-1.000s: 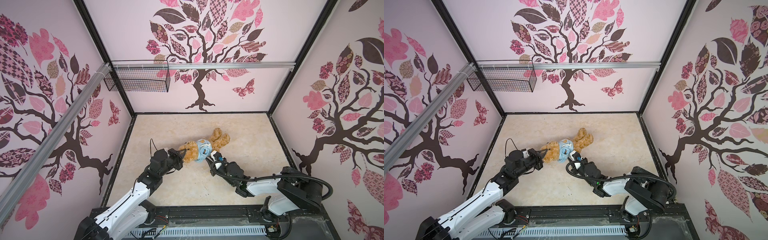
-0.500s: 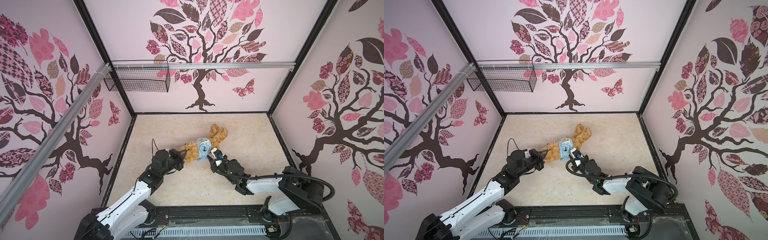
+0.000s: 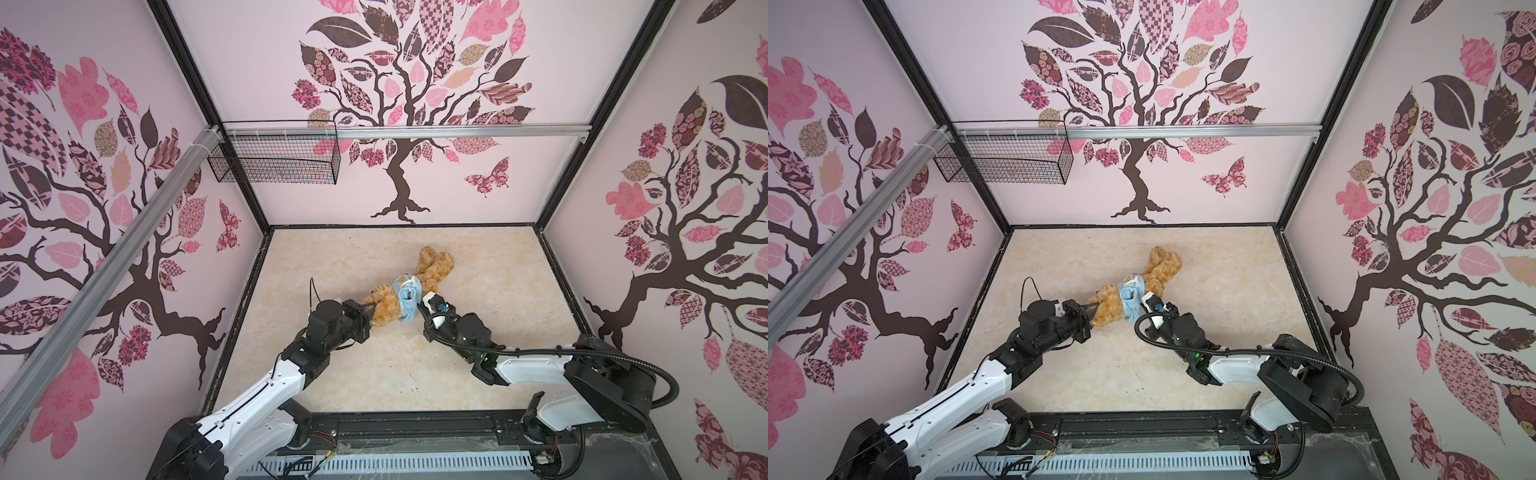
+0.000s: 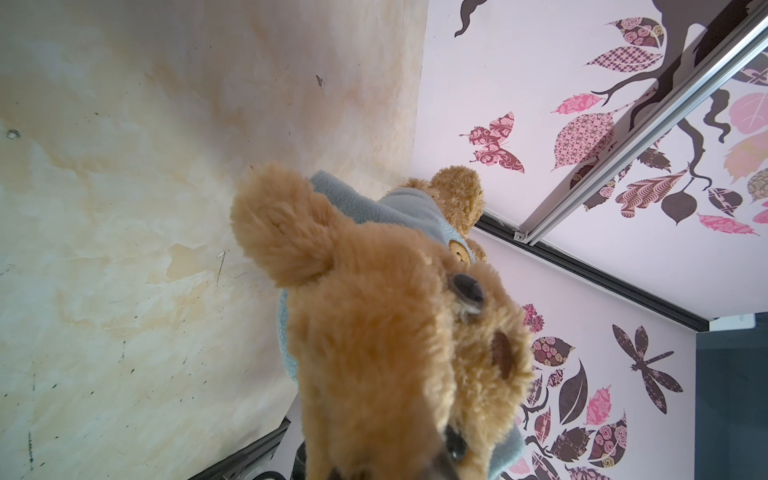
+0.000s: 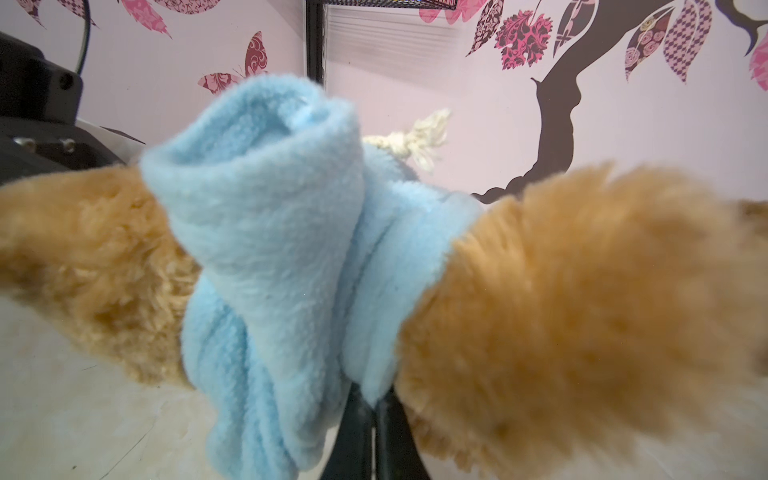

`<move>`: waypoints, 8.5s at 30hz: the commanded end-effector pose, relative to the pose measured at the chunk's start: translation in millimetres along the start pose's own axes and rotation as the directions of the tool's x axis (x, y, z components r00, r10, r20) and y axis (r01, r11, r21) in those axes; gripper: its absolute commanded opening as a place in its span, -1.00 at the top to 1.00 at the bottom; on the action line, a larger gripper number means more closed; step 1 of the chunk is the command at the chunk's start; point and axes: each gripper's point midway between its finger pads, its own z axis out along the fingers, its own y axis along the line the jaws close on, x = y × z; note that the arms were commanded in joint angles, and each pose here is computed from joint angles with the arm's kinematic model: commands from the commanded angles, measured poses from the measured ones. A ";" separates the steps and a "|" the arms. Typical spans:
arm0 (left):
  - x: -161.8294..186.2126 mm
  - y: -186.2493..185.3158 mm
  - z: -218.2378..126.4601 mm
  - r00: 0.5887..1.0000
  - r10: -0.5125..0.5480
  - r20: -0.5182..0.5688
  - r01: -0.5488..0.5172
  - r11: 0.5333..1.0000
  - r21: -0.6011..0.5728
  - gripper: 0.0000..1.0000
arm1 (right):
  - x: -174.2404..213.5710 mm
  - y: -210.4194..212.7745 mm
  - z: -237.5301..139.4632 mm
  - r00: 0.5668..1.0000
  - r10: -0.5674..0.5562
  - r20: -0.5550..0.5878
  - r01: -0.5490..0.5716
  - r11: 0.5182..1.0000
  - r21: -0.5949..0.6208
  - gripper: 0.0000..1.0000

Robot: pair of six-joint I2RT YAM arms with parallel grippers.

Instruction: Dress the teddy bear

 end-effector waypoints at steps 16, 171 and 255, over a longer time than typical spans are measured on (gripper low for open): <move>-29.3 18.4 -12.6 0.960 0.267 0.081 -0.254 0.956 -0.145 1.00 | 8.6 -107.3 -47.3 0.901 0.435 0.011 -0.409 0.839 0.357 1.00; 26.5 -27.4 -0.6 0.190 0.981 -0.044 -0.945 0.195 0.261 1.00 | -19.5 -35.3 -83.2 0.699 0.615 -0.365 -0.686 0.721 -0.097 0.04; 7.7 -47.4 3.4 0.356 0.919 0.171 -0.925 0.320 0.207 1.00 | 44.3 -83.4 -58.4 0.694 0.678 -0.241 -0.677 0.729 0.100 1.00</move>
